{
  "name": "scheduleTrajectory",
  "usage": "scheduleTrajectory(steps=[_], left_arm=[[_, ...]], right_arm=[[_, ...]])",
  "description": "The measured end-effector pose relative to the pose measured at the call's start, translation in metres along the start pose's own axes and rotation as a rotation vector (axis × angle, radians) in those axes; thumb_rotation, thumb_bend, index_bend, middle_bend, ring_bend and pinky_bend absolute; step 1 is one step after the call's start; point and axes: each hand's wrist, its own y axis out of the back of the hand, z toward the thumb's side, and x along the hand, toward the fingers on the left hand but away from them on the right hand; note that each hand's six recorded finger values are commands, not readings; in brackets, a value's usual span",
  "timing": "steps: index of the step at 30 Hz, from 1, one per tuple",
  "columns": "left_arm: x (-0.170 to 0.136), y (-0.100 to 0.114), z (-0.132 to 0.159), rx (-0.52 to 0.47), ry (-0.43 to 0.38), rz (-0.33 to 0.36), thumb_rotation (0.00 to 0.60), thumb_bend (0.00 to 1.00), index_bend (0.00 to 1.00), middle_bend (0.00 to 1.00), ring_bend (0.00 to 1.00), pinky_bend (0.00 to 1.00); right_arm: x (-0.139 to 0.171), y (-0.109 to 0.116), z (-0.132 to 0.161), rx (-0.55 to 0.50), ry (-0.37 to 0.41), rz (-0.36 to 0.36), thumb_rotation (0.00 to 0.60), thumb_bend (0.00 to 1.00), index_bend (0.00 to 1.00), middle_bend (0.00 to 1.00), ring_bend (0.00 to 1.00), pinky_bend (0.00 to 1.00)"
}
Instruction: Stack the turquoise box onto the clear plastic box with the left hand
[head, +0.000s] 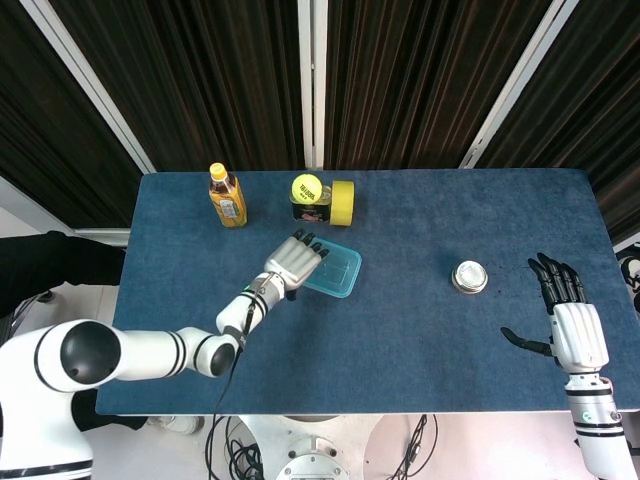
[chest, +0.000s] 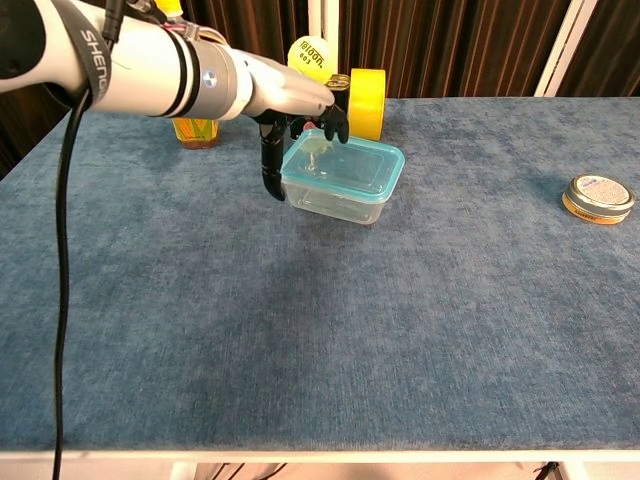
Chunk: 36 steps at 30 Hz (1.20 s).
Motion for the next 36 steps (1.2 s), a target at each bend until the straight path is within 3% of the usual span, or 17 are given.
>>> scheduleTrajectory(steps=[8,19,28,36], left_arm=[[0.007,-0.010,-0.002,-0.010,0.016,-0.034,0.600,0.00,0.16,0.14,0.04,0.08],[0.004,-0.007,0.001,-0.006,0.013,-0.023,0.600,0.00,0.16,0.15,0.04,0.08],[-0.026,-0.003,-0.003,-0.010,-0.008,0.048,0.600,0.00,0.16,0.15,0.04,0.08],[-0.051,-0.026,-0.004,0.010,-0.030,0.028,0.600,0.00,0.16,0.15,0.04,0.08]], right_arm=[[0.000,-0.001,0.000,0.000,-0.002,0.002,0.600,0.03,0.00,0.00,0.00,0.00],[0.001,0.001,0.000,-0.001,-0.003,-0.005,0.600,0.03,0.00,0.00,0.00,0.00],[0.000,0.000,0.004,-0.002,0.013,-0.003,0.600,0.03,0.00,0.00,0.00,0.00],[0.001,0.000,0.007,-0.002,0.019,-0.004,0.600,0.03,0.00,0.00,0.00,0.00]])
